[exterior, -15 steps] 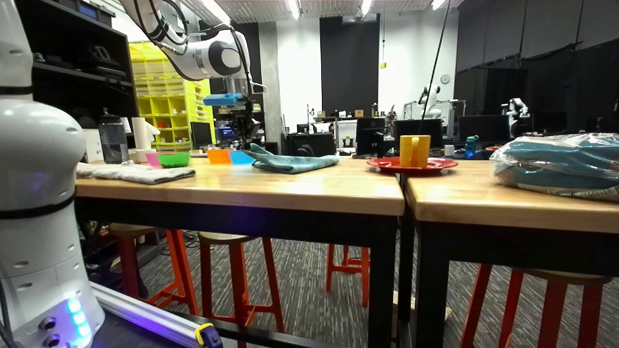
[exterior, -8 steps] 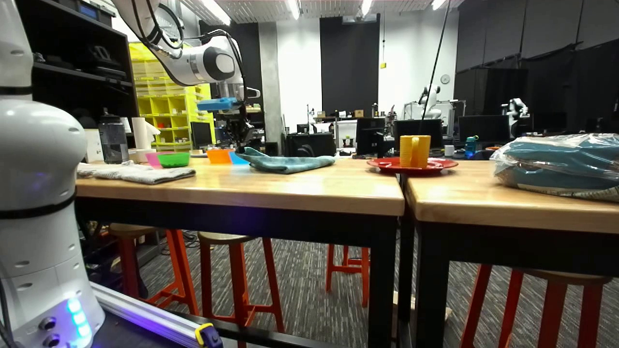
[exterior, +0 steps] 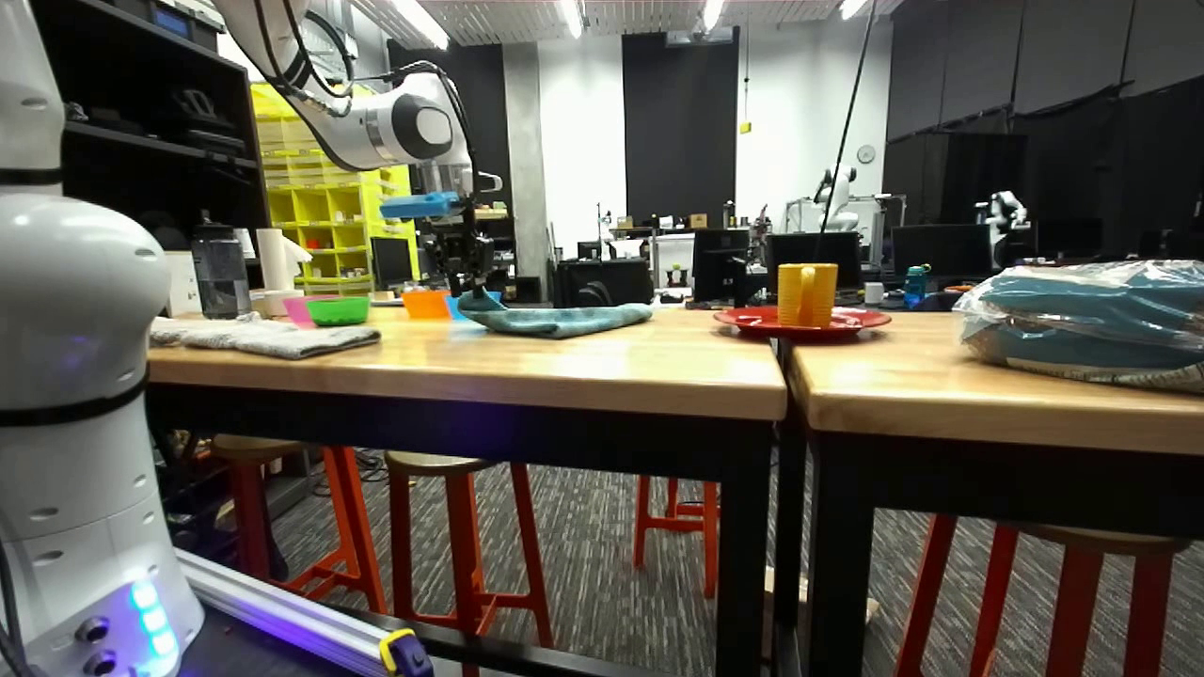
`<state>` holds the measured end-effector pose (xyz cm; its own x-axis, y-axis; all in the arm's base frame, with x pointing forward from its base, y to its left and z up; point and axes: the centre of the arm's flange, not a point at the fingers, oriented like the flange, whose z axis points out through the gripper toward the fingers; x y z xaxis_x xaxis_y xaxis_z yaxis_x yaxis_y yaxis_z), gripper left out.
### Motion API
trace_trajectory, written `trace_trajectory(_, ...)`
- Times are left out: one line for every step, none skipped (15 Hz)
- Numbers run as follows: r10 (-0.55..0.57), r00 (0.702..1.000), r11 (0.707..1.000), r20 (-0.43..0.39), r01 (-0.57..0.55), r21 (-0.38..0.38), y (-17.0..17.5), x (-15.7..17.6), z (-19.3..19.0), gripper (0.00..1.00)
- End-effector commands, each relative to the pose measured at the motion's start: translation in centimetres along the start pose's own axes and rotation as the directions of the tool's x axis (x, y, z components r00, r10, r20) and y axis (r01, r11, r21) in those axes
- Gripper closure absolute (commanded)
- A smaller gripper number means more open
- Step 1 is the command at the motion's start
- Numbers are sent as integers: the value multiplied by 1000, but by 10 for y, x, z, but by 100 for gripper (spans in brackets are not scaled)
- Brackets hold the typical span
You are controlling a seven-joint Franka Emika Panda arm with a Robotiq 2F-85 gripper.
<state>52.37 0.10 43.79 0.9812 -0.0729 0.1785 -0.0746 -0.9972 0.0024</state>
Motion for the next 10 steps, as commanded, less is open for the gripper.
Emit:
trace_trajectory(-5,999,1000,-40,4,-9,8,-10,-15,16)
trace_trajectory(1,999,1000,-44,-1,0,12,-9,-20,9)
trace_trajectory(5,999,1000,-49,-4,10,17,-9,-25,1)
trace_trajectory(10,999,1000,-53,-10,13,21,-9,-29,0)
trace_trajectory(13,998,1000,-57,-13,17,25,-9,-34,0)
trace_trajectory(15,998,1000,-64,-14,19,30,-10,-39,0)
trace_trajectory(20,997,1000,-74,-19,13,34,-9,-42,0)
trace_trajectory(32,996,999,-83,-32,4,41,-8,-45,0)
trace_trajectory(41,995,999,-86,-41,0,47,-7,-48,0)
trace_trajectory(57,994,998,-88,-57,-3,56,-5,-49,0)
